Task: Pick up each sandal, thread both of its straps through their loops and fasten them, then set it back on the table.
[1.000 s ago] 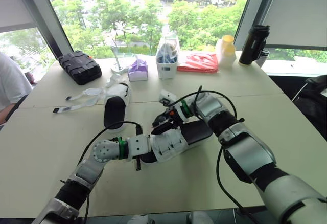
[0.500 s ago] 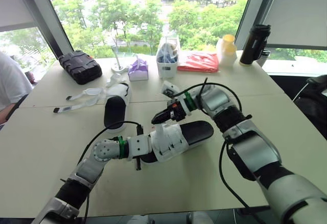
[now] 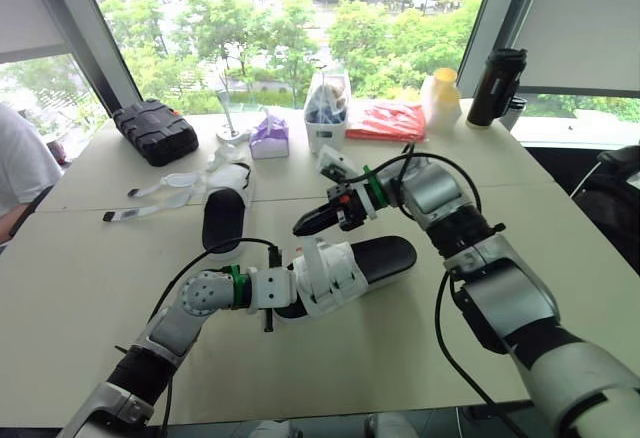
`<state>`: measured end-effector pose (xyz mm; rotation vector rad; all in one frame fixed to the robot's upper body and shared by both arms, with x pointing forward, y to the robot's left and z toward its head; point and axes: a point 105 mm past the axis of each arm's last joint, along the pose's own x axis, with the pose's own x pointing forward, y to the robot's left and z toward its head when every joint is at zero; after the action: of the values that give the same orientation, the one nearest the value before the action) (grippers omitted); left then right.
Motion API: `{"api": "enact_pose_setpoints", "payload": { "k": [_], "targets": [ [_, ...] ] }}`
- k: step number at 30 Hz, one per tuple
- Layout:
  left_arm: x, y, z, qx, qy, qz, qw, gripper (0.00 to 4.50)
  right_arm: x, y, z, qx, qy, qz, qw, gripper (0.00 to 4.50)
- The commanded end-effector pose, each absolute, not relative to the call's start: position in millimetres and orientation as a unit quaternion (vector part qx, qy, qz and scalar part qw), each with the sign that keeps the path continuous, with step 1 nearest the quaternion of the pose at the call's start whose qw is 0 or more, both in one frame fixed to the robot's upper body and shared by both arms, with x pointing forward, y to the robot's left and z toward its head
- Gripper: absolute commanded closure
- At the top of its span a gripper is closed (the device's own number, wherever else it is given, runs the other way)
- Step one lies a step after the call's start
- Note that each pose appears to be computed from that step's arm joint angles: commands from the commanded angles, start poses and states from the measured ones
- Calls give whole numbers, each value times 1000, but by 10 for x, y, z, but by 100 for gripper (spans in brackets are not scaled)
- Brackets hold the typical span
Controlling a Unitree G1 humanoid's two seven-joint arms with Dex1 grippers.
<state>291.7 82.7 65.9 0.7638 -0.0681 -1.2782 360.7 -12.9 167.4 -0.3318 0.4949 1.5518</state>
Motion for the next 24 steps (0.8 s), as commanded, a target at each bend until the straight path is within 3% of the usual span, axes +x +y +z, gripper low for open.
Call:
{"api": "enact_pose_setpoints", "payload": {
  "k": [1, 14, 17, 23, 24],
  "targets": [
    [2485, 988, -204, 347, 143, -644, 667, 450, 3741, -49, 1642, -184, 204, 672, 688, 448],
    [2474, 986, -171, 341, 141, -636, 678, 450, 3846, -157, 1019, -304, 226, 629, 679, 448],
    [2470, 981, -172, 342, 141, -637, 676, 450, 3848, -179, 943, -332, 222, 625, 670, 348],
    [2450, 978, -178, 342, 141, -639, 674, 450, 3923, -171, 940, -357, 193, 605, 685, 41],
    [2451, 983, -179, 342, 142, -639, 674, 450, 3961, -156, 989, -358, 177, 596, 696, 6]
  ]
}}
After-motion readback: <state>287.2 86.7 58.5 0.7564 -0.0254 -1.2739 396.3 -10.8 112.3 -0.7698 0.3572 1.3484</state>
